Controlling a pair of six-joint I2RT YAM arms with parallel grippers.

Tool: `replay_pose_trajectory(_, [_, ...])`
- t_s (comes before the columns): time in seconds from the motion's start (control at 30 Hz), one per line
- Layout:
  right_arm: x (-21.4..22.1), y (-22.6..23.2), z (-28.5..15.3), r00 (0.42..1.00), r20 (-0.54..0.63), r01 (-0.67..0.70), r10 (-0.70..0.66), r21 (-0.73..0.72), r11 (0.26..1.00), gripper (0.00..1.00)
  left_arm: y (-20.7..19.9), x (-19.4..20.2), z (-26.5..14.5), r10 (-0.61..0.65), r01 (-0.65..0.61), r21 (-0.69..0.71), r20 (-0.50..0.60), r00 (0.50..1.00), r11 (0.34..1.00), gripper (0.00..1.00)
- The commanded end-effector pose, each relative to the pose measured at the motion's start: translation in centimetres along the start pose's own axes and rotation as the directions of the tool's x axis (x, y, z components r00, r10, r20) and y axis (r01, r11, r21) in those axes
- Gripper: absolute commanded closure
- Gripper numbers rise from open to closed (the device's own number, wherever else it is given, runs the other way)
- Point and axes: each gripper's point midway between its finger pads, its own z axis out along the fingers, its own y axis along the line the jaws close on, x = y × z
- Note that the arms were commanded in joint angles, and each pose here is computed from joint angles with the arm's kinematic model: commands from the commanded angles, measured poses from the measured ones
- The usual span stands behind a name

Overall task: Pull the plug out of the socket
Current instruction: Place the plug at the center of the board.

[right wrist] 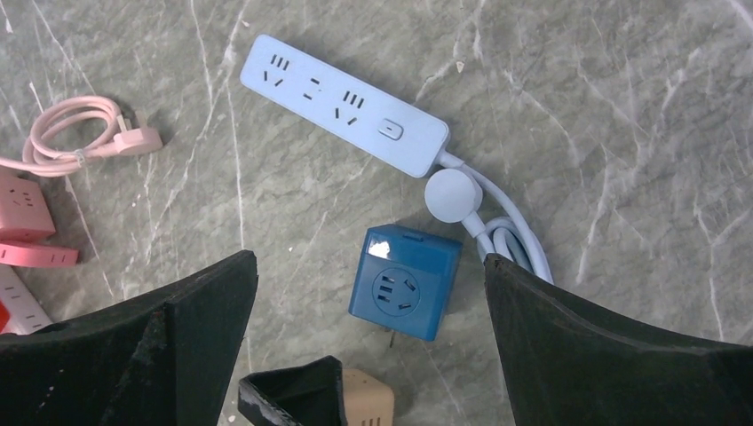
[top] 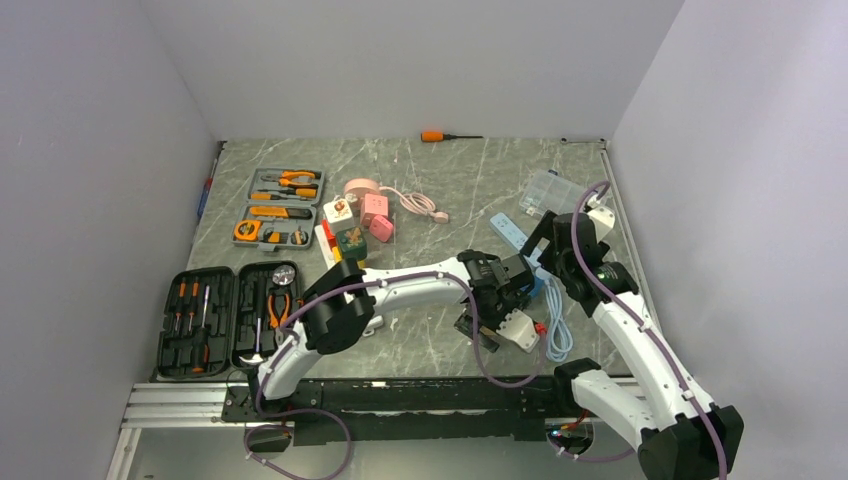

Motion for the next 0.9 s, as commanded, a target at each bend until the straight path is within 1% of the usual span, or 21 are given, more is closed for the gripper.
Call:
replay_pose_trajectory(0.0, [-0.5, 0.4, 0.1, 1.0, 0.022, 0.003, -0.002, -0.023, 1.0, 0.0, -1.0, -0.4, -1.6, -0.072, 0.07, 0.039, 0.05, 0.996, 0.997, 0.01])
replay_pose_trajectory(0.07, [-0.7, 0.7, 0.0, 1.0, 0.024, 0.006, -0.005, -0.034, 0.999, 0.0, -1.2, -0.5, -3.1, -0.071, 0.069, 0.045, 0.057, 0.996, 0.997, 0.01])
replay_pose_trajectory(0.13, [-0.8, 1.1, 0.1, 1.0, 0.018, 0.014, -0.013, -0.047, 0.999, 0.0, -0.7, -0.2, -5.6, -0.102, 0.101, 0.025, 0.045, 0.994, 0.995, 0.01])
replay_pose_trajectory(0.23, [-1.0, 1.8, 0.3, 1.0, 0.003, 0.026, -0.026, -0.059, 0.998, 0.0, 0.2, 2.5, -10.1, -0.187, 0.185, -0.03, -0.089, 0.978, 0.982, 0.01])
replay_pose_trajectory(0.3, [-1.2, 2.4, 0.5, 1.0, -0.002, 0.029, -0.029, -0.073, 0.997, 0.0, -0.4, 5.1, -13.3, -0.239, 0.236, -0.035, -0.19, 0.952, 0.971, 0.01])
replay_pose_trajectory(0.37, [-1.0, 3.3, 0.9, 0.999, -0.02, 0.033, -0.035, -0.102, 0.994, 0.0, -0.9, 7.4, -16.4, -0.327, 0.318, -0.077, -0.23, 0.917, 0.945, 0.01])
replay_pose_trajectory(0.47, [-0.8, 5.1, 1.5, 0.998, -0.04, 0.045, -0.052, -0.152, 0.987, 0.0, -1.2, 10.2, -21.2, -0.456, 0.427, -0.179, -0.174, 0.873, 0.886, 0.01])
replay_pose_trajectory(0.53, [-0.4, 6.8, 1.9, 0.995, -0.048, 0.075, -0.084, -0.175, 0.982, 0.0, -0.8, 11.7, -24.4, -0.492, 0.446, -0.285, -0.116, 0.863, 0.849, 0.01])
replay_pose_trajectory(0.6, [0.0, 8.7, 2.2, 0.989, -0.055, 0.124, -0.135, -0.177, 0.976, 0.0, -0.3, 13.1, -28.1, -0.519, 0.46, -0.395, -0.049, 0.854, 0.795, 0.01])
replay_pose_trajectory(0.67, [0.5, 10.8, 2.3, 0.979, -0.055, 0.182, -0.194, -0.178, 0.967, 0.0, -0.2, 14.5, -31.6, -0.538, 0.47, -0.482, -0.005, 0.843, 0.74, 0.01])
replay_pose_trajectory(0.73, [0.9, 13.0, 2.4, 0.969, -0.061, 0.223, -0.239, -0.196, 0.955, 0.0, -0.2, 16.2, -34.9, -0.566, 0.486, -0.564, 0.04, 0.823, 0.668, 0.01])
replay_pose_trajectory(0.8, [1.0, 15.1, 2.7, 0.961, -0.065, 0.249, -0.269, -0.22, 0.943, 0.0, -0.6, 18.6, -37.9, -0.617, 0.519, -0.636, 0.085, 0.782, 0.571, 0.0])
replay_pose_trajectory(0.87, [1.2, 16.8, 2.8, 0.952, -0.064, 0.275, -0.299, -0.249, 0.929, 0.0, -1.7, 20.2, -39.9, -0.657, 0.574, -0.651, 0.151, 0.738, 0.496, 0.01])
